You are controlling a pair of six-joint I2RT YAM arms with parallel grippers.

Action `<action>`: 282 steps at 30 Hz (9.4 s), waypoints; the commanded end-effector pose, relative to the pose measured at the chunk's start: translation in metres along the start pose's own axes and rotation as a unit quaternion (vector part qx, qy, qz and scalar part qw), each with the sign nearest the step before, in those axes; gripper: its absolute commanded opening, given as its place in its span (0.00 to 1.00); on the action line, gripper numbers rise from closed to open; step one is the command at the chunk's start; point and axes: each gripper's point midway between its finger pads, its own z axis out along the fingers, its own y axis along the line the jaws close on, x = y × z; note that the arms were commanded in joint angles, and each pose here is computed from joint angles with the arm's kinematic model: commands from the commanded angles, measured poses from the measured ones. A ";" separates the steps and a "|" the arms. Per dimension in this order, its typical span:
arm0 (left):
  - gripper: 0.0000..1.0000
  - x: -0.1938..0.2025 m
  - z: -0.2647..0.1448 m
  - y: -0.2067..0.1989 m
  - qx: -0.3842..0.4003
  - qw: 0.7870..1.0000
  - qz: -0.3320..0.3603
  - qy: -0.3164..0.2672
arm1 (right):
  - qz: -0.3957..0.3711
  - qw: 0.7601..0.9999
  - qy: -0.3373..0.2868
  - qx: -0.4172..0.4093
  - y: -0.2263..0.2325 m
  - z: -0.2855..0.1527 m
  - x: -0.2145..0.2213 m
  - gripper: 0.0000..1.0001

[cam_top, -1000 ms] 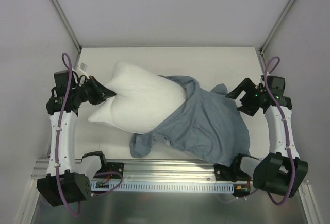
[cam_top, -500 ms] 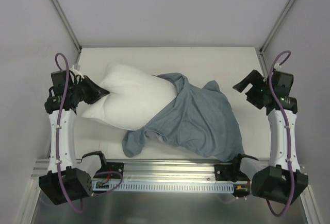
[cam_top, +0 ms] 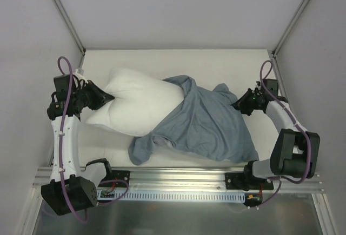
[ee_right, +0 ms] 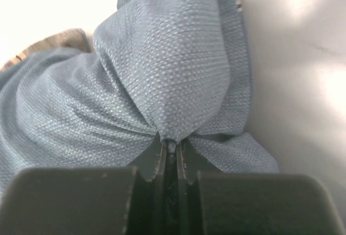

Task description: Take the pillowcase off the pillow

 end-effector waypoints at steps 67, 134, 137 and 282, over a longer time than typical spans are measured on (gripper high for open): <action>0.31 -0.071 -0.006 0.059 -0.078 0.986 -0.072 -0.126 | -0.153 0.963 -0.163 0.149 -0.005 -0.119 -0.015 0.97; 0.99 0.032 0.054 -0.031 -0.130 0.988 0.078 0.034 | -0.157 0.969 -0.133 0.137 -0.005 -0.042 0.061 0.01; 0.99 0.052 0.050 -0.011 -0.132 0.990 0.031 0.029 | -0.159 0.969 -0.125 0.139 -0.007 -0.038 0.062 0.01; 0.00 -0.197 -0.071 -0.015 -0.052 0.966 -0.088 -0.236 | -0.016 0.886 -0.436 0.159 0.021 -0.277 -0.159 0.01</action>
